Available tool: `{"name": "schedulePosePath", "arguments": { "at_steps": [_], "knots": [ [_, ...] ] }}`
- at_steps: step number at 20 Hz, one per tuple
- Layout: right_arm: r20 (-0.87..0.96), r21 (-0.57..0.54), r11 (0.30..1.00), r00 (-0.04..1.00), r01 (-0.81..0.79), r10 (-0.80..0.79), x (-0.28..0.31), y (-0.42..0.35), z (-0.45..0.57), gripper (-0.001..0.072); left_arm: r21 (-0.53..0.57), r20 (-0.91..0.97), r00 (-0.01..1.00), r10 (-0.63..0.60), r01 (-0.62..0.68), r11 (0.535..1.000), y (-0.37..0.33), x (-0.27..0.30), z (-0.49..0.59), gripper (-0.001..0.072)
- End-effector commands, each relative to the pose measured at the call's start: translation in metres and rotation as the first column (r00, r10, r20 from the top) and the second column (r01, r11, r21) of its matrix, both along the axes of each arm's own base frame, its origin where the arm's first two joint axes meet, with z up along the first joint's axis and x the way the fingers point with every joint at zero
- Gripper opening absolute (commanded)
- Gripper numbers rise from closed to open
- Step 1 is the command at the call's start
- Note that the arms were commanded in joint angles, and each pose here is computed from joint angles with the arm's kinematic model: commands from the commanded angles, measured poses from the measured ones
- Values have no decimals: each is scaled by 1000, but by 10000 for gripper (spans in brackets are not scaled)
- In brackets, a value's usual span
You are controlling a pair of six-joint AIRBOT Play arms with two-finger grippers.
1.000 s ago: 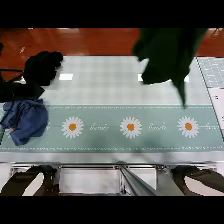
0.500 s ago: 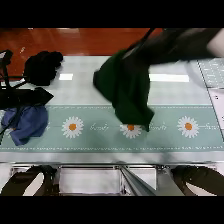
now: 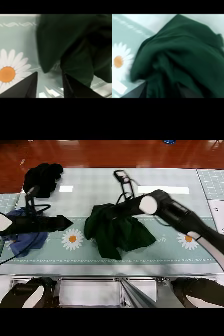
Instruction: Fold the shirts.
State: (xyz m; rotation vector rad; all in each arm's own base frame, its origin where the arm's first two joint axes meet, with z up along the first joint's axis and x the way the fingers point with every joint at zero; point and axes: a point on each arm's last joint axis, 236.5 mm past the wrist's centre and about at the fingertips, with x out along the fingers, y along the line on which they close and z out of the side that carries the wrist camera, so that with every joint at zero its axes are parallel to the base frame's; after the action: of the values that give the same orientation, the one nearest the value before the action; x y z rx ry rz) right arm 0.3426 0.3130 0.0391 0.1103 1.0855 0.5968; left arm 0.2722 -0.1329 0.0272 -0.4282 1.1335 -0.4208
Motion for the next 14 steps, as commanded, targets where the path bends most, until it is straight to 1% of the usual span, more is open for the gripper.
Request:
{"name": "schedulePosePath", "arguments": {
  "at_steps": [1, 2, 3, 5, 6, 7, 9, 10, 12, 13, 14],
  "knots": [
    [15, -180, 973, 989, 146, -146, 31, -115, 12, 412, -27, -24, 1000, -8, 7, 1000, -11, -2, -13, 422],
    [45, -241, 935, 965, 260, -257, 38, -177, 27, 412, -27, -28, 1000, 1, -2, 1000, -9, -1, -15, 423],
    [48, -241, 888, 919, 392, -392, 34, -229, 42, 412, -26, -40, 999, 8, -9, 1000, -7, 0, -18, 423],
    [85, -135, 783, 794, 608, -602, 17, -306, 64, 411, -28, -86, 996, 10, -13, 1000, -8, 0, -30, 422],
    [87, -68, 730, 733, 680, -675, 4, -331, 62, 410, -32, -126, 992, 13, -17, 999, -9, 0, -41, 422],
    [52, -26, 706, 707, 707, -706, -13, -341, 50, 405, -43, -183, 983, 16, -24, 999, -11, 0, -54, 422],
    [-87, 43, 693, 694, 720, -715, -49, -337, 10, 405, -93, -307, 952, 21, -52, 994, -22, -2, -82, 421],
    [-159, 73, 676, 678, 733, -718, -64, -332, -11, 405, -130, -345, 939, 3, -51, 990, -30, -3, -93, 421],
    [-265, 120, 640, 646, 759, -716, -83, -318, -43, 405, -260, -378, 925, -44, -61, 964, -56, 3, -103, 422],
    [-306, 123, 644, 646, 755, -699, -93, -308, -56, 405, -302, -372, 927, -48, -72, 951, -67, 10, -108, 422],
    [-349, 122, 652, 648, 748, -677, -102, -298, -68, 405, -323, -383, 924, -28, -105, 941, -74, 16, -114, 422]
  ]
}}
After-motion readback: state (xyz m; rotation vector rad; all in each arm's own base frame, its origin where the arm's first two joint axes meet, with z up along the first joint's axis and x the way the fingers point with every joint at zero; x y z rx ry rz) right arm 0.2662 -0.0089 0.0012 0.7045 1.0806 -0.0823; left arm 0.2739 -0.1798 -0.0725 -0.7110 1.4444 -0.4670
